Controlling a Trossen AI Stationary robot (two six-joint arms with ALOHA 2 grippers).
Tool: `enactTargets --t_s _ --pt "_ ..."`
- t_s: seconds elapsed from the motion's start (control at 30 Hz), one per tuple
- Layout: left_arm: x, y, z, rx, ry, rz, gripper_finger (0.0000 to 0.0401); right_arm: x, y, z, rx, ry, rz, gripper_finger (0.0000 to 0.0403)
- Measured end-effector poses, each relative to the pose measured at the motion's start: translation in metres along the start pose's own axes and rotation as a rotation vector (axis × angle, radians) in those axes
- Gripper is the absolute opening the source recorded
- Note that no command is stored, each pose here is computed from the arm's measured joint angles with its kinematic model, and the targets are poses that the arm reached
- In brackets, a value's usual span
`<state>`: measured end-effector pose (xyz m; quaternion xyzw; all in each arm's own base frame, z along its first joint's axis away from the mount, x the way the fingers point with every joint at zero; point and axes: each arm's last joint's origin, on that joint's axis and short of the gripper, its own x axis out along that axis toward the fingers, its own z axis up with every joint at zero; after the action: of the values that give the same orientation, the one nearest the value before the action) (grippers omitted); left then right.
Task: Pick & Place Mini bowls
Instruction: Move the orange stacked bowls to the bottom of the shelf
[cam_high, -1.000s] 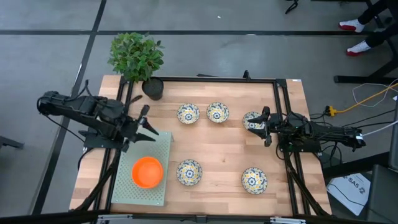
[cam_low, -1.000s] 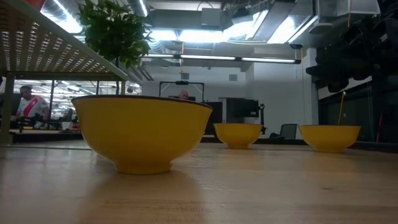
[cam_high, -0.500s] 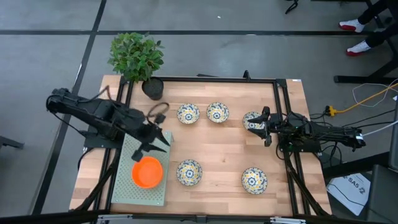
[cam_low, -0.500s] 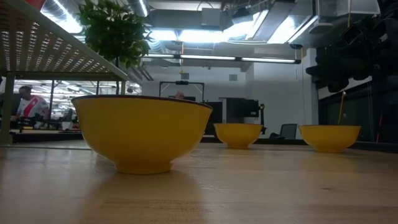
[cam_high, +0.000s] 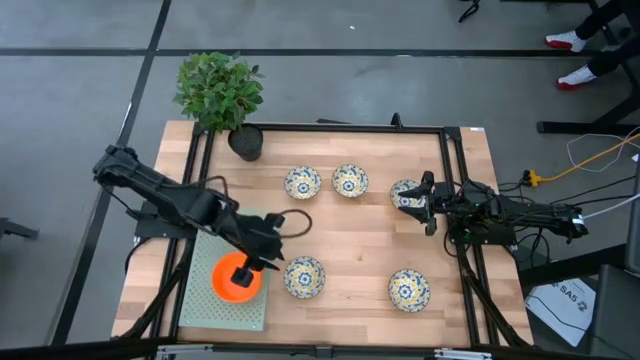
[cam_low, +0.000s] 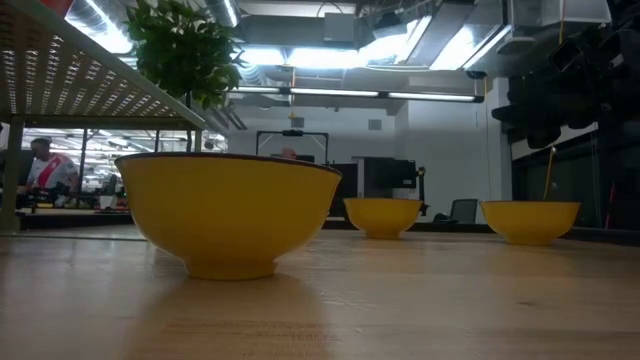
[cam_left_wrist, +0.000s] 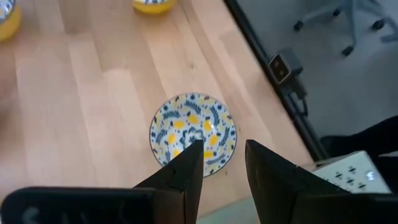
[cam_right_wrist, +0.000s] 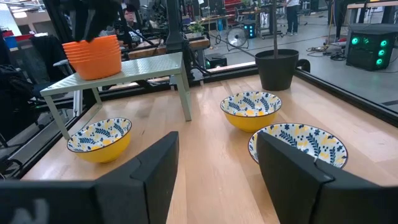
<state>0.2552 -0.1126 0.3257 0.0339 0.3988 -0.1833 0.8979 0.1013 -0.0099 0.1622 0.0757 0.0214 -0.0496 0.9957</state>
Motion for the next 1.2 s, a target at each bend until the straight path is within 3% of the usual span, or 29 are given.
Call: enactTargets --t_s 0.57,0.9,1.2 --pt "0.015 -0.007 -0.021 -0.147 0.25 0.045 0.0113 0.0 0.0 0.0 0.0 0.0 0.0 0.0215" --pt "-0.002 -0.01 -0.019 -0.149 0.244 0.039 0.0113 0.0 0.0 0.0 0.0 0.0 0.0 0.0215" --pt "-0.042 0.002 -0.034 -0.06 0.381 0.271 0.0113 0.0 0.0 0.0 0.0 0.0 0.0 0.0215"
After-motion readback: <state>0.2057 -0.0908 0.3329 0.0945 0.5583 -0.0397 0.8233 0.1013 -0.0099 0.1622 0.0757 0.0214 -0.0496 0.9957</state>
